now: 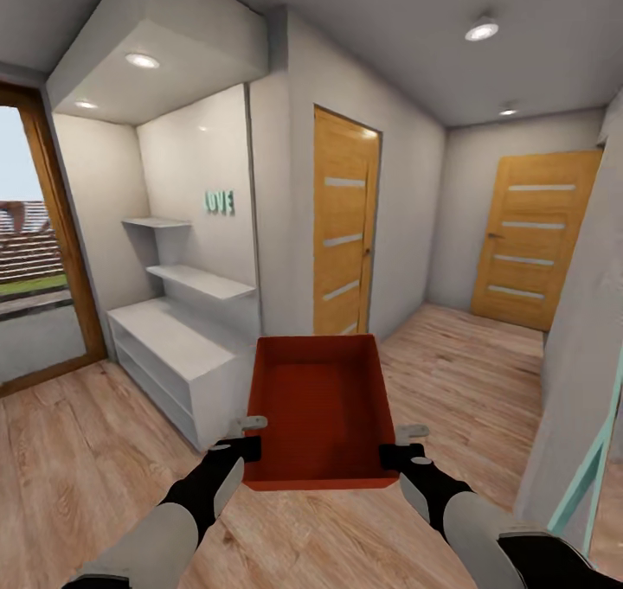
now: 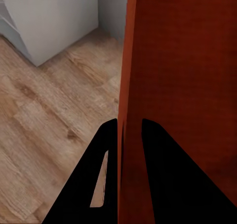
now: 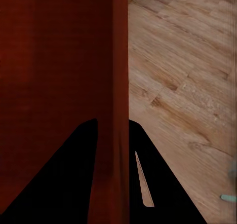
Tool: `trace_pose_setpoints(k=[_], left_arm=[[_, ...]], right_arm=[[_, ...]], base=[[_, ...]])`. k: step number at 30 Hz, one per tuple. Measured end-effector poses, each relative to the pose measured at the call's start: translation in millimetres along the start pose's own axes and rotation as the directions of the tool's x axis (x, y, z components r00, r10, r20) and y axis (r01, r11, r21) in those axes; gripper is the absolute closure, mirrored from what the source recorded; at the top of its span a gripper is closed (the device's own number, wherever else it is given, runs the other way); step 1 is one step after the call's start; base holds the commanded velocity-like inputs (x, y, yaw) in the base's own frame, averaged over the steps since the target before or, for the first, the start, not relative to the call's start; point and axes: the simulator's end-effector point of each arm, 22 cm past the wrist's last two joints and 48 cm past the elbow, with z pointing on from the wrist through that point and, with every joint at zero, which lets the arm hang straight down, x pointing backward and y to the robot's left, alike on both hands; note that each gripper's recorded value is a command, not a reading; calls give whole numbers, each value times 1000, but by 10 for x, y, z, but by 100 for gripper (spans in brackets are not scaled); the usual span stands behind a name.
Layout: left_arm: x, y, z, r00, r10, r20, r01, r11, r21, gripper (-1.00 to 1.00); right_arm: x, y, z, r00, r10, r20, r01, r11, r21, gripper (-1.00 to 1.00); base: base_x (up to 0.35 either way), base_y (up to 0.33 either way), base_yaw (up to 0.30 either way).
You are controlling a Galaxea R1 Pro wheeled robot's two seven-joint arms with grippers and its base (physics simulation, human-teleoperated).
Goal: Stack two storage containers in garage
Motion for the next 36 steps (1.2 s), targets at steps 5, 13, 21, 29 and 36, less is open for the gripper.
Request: trace_pose_setpoints(k=[5, 13, 21, 29, 36], left_arm=[[-4, -1, -1, 1000, 0, 1, 0, 1000, 0, 100], [-5, -6, -2, 1000, 0, 1, 0, 1000, -1, 100], [-6, -1, -1, 1000, 0, 1, 0, 1000, 0, 100], [-9, -8, -3, 1000, 1, 2, -1, 1000, -1, 100], [-12, -9, -4, 1000, 2, 3, -2, 1000, -1, 100]], right_arm=[[-4, -1, 0, 1000, 0, 1, 0, 1000, 0, 100], [-5, -6, 1, 1000, 0, 1, 0, 1000, 0, 100], [-5, 0, 0, 1000, 0, 1, 0, 1000, 0, 100], [-1, -8, 1, 1000, 1, 3, -1, 1000, 0, 100], [-2, -8, 1, 1000, 2, 3, -2, 1000, 1, 100]], base=[[324, 0, -238], [324, 0, -238], [323, 0, -221], [324, 0, -21], [324, 0, -1]])
